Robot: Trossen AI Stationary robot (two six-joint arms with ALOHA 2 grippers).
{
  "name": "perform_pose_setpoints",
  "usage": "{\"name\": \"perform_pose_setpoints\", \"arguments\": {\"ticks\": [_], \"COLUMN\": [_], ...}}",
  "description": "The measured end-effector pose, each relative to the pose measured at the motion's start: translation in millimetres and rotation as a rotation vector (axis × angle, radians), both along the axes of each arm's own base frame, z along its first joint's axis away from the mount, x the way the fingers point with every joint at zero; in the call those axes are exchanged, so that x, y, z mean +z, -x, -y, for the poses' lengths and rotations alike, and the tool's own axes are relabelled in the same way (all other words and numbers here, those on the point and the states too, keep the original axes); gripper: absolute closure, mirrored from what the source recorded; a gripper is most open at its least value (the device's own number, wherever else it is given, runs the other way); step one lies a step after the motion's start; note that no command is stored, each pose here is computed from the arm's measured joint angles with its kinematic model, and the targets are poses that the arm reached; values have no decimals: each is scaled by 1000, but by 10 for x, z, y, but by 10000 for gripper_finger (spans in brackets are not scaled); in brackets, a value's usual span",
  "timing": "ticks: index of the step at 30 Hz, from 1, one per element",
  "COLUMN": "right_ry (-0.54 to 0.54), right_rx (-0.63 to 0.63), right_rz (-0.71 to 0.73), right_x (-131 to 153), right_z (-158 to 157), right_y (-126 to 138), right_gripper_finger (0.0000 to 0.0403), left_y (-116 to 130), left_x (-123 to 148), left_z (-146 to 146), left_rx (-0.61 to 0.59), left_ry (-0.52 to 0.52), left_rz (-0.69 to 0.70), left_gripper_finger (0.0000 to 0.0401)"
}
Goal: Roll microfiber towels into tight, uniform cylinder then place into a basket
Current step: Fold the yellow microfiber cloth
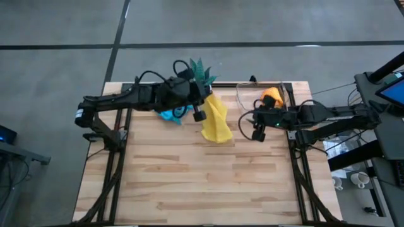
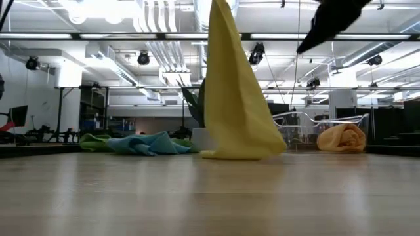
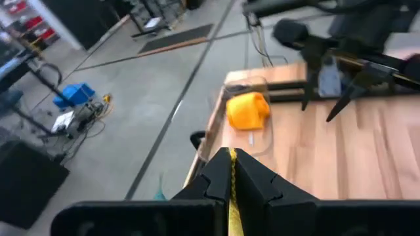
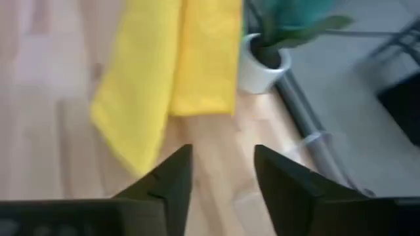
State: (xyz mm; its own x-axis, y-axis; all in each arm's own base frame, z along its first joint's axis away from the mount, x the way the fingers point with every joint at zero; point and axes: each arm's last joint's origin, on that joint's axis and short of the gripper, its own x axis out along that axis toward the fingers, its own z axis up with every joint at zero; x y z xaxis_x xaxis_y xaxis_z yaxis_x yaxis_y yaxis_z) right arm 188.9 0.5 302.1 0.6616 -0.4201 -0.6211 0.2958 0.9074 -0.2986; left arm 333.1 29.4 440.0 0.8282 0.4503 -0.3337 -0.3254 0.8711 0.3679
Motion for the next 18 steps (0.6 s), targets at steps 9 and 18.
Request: {"name": "perform_pose_setpoints", "arguments": {"ticks": [9,18], "right_ry": [-52,20], "right_rx": [167,215], "right_rz": [46,-82], "right_x": [-319,-673], "right_z": [-22,50], "right_y": [-147,-514], "right_gripper_finger": [183,182], "left_y": [39,51], "left_x": [-66,-85], "left_z": [310,481], "left_rx": [-245,-321], "left_ry": [18,29], "left_rz": [-109,-130], "left_gripper_finger": [401,401]}}
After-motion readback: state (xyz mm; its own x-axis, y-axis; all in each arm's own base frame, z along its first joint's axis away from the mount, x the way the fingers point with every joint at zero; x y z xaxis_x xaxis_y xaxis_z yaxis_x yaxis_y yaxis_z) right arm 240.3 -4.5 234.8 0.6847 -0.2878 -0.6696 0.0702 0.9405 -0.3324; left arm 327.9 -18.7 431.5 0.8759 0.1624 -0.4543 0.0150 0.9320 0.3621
